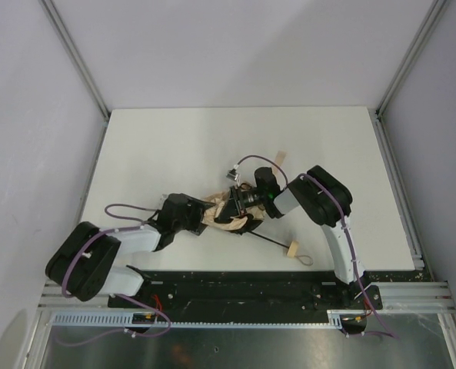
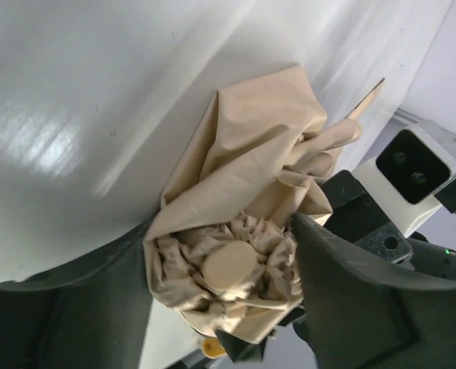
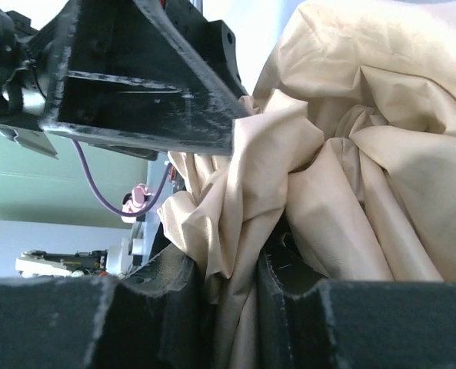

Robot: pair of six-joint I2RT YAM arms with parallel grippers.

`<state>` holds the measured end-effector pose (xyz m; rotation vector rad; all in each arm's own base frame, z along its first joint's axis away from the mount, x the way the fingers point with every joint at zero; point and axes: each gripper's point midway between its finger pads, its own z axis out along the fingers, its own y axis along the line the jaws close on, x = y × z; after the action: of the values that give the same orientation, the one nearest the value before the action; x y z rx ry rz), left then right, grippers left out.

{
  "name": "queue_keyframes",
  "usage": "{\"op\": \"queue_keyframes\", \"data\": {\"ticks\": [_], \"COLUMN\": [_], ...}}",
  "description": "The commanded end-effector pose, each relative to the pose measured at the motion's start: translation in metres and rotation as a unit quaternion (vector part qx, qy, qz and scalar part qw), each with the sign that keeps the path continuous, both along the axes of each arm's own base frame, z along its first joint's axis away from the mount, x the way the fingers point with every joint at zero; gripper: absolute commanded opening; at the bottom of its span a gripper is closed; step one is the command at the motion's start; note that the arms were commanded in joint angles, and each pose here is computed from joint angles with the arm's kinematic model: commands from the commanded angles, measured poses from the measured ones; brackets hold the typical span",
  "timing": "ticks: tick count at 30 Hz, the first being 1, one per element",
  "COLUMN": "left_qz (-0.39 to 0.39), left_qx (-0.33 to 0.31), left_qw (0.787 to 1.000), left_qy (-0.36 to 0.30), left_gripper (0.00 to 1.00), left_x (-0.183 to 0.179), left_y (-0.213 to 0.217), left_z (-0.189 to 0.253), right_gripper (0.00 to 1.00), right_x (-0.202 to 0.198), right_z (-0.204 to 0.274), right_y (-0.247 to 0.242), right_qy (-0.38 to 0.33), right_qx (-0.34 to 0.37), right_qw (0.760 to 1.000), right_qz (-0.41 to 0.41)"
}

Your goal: Put away the umbrella

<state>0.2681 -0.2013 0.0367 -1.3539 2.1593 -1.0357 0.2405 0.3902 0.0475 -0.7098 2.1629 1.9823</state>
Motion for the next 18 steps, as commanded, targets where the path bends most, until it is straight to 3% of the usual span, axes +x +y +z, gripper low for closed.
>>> {"op": "queue_keyframes", "data": {"ticks": [1, 4, 9, 11, 15, 17, 18], "left_qz": [0.046, 0.031, -0.012, -0.026, -0.036, -0.038, -0.04], "left_qx": [0.053, 0.058, 0.066, 0.061, 0.047, 0.041, 0.037], "left_qw": [0.997, 0.998, 0.997, 0.996, 0.997, 0.998, 0.998], "left_qy": [-0.015, -0.021, -0.045, -0.051, -0.039, -0.029, -0.021], "left_gripper": [0.66, 0.52, 0.17, 0.09, 0.01, 0.0, 0.0], "left_x": [0.01, 0.012, 0.014, 0.012, 0.002, -0.004, -0.008], "left_y": [0.022, 0.019, 0.009, 0.006, 0.004, 0.004, 0.004], "left_z": [-0.022, -0.024, -0.017, -0.013, -0.015, -0.018, -0.021], "right_gripper": [0.0, 0.0, 0.0, 0.14, 0.5, 0.8, 0.89], "right_x": [-0.038, -0.046, -0.047, -0.039, -0.013, -0.001, 0.005], "right_z": [-0.027, -0.023, -0.027, -0.03, -0.04, -0.037, -0.033], "right_y": [-0.01, -0.009, -0.01, -0.013, -0.027, -0.038, -0.043], "right_qy": [0.091, 0.084, 0.078, 0.066, -0.023, -0.08, -0.108], "right_qx": [-0.025, -0.016, -0.034, -0.057, -0.153, -0.202, -0.221], "right_qw": [0.995, 0.994, 0.995, 0.996, 0.988, 0.975, 0.967], "right_qz": [0.044, 0.061, 0.056, 0.032, -0.026, -0.051, -0.062]}}
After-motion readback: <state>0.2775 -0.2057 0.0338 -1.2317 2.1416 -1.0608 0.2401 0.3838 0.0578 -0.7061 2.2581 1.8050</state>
